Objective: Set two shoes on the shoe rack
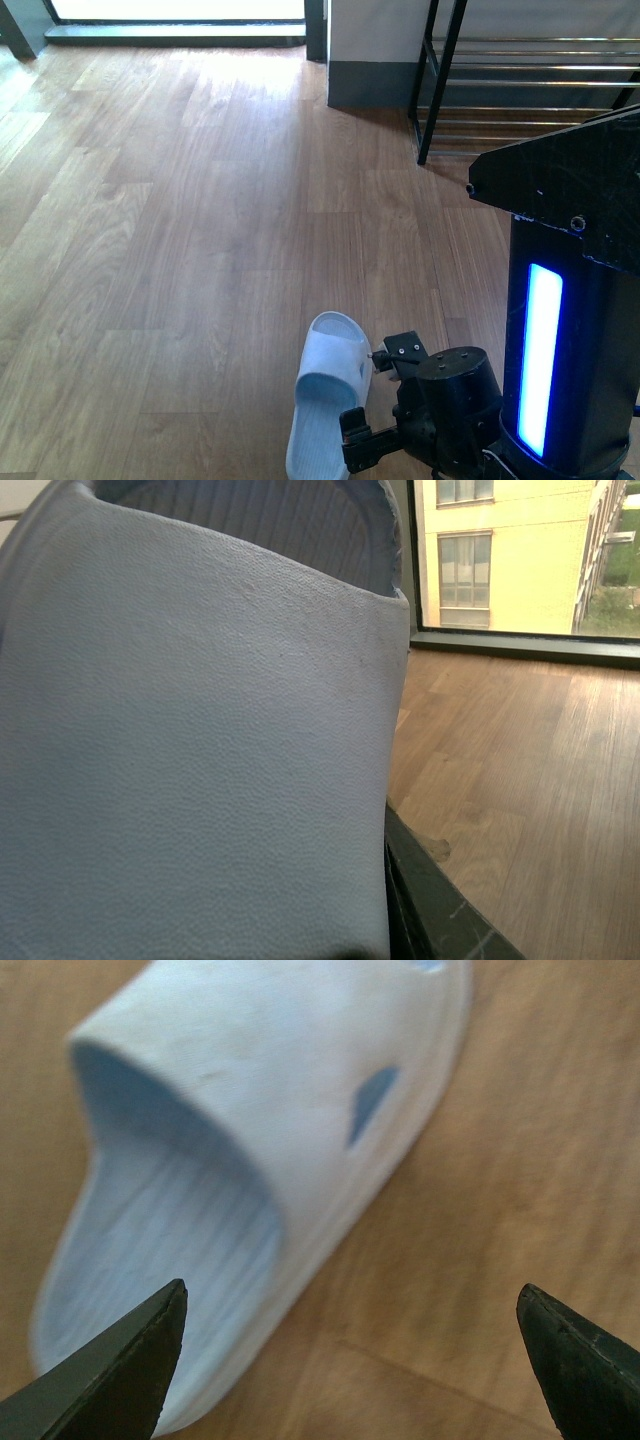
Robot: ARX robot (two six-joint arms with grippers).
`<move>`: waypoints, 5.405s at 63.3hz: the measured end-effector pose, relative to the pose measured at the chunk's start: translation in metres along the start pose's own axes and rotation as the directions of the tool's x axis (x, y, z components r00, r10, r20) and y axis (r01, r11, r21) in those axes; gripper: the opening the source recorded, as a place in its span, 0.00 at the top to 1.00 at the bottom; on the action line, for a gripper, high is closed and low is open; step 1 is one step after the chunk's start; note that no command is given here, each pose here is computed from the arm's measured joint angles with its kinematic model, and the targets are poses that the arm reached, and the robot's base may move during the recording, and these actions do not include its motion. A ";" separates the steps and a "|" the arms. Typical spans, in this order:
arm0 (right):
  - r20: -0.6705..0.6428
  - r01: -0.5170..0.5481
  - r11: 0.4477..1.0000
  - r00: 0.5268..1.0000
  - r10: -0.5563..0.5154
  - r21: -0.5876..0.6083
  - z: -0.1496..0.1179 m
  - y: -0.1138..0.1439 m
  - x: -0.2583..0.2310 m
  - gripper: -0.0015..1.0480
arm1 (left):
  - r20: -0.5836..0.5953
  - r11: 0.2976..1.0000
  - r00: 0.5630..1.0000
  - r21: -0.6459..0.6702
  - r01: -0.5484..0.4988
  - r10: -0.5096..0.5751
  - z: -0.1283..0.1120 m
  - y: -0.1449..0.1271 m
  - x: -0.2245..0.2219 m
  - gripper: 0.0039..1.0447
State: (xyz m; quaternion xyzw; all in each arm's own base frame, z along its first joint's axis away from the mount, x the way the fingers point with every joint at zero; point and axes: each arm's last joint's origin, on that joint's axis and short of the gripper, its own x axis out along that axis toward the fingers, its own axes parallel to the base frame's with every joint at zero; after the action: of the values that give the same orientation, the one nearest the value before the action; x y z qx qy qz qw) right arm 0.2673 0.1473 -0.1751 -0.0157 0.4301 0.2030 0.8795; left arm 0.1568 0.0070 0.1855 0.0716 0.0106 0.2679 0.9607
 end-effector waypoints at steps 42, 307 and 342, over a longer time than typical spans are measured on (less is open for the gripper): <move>0.031 0.048 0.999 0.998 -0.047 -0.014 0.010 -0.002 0.040 0.09 | 0.000 1.000 1.000 0.000 0.000 0.000 0.000 0.000 0.000 0.98; 0.621 0.287 0.934 0.778 -0.096 -0.215 0.048 -0.045 -0.399 0.98 | 0.000 1.000 1.000 0.000 0.001 -0.001 0.000 0.000 0.000 0.98; 0.621 0.289 0.932 0.778 -0.094 -0.220 0.048 -0.045 -0.399 0.98 | 0.000 1.000 1.000 0.000 0.001 -0.001 0.000 0.000 0.000 0.98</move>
State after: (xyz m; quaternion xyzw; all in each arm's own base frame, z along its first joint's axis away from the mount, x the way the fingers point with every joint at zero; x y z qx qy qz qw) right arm 0.1014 -0.0217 0.1528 -0.1293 0.0888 0.1693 0.9730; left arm 0.1568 0.0069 0.1855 0.0717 0.0104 0.2675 0.9608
